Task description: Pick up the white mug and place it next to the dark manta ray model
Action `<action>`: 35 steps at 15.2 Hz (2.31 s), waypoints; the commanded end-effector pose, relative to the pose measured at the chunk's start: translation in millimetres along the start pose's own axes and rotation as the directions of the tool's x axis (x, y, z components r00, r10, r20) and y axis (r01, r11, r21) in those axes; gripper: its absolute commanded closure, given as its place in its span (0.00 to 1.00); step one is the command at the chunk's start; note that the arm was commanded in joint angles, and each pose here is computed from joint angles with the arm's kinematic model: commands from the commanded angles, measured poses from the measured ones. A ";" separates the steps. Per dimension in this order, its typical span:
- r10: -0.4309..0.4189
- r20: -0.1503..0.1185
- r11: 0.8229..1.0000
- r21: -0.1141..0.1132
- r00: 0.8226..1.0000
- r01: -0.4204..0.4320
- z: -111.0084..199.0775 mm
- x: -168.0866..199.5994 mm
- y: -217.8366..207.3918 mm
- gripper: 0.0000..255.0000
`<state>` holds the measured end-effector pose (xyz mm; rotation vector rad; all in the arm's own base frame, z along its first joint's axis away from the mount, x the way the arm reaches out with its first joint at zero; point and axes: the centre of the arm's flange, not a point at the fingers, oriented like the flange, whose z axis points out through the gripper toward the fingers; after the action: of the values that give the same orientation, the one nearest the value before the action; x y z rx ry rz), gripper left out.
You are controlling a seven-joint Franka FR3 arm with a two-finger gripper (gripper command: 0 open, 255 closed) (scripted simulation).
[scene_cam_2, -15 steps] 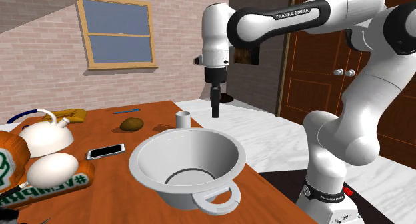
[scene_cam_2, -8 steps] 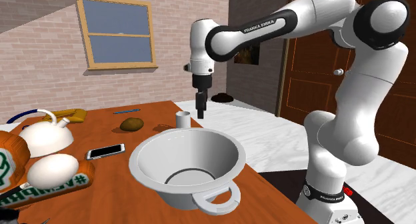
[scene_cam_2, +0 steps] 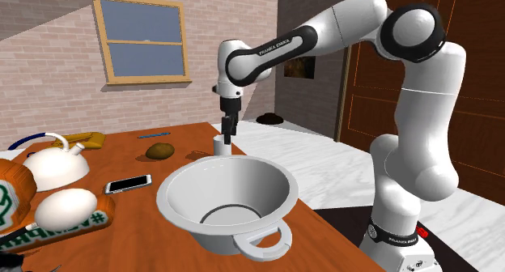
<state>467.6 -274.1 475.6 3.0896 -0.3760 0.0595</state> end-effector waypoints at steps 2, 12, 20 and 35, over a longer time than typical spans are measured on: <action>0.013 -0.012 1.000 -0.003 1.000 -0.013 14.2 22.3 29.2 0.00; 0.039 -0.032 0.999 -0.007 0.999 -0.040 59.3 65.0 82.5 0.00; 0.039 -0.032 0.999 -0.007 0.999 -0.040 78.2 65.6 82.6 0.00; 0.039 -0.032 0.999 -0.007 0.999 -0.040 67.7 66.1 82.9 1.00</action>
<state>514.4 -372.4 407.9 3.0702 -0.4352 0.1081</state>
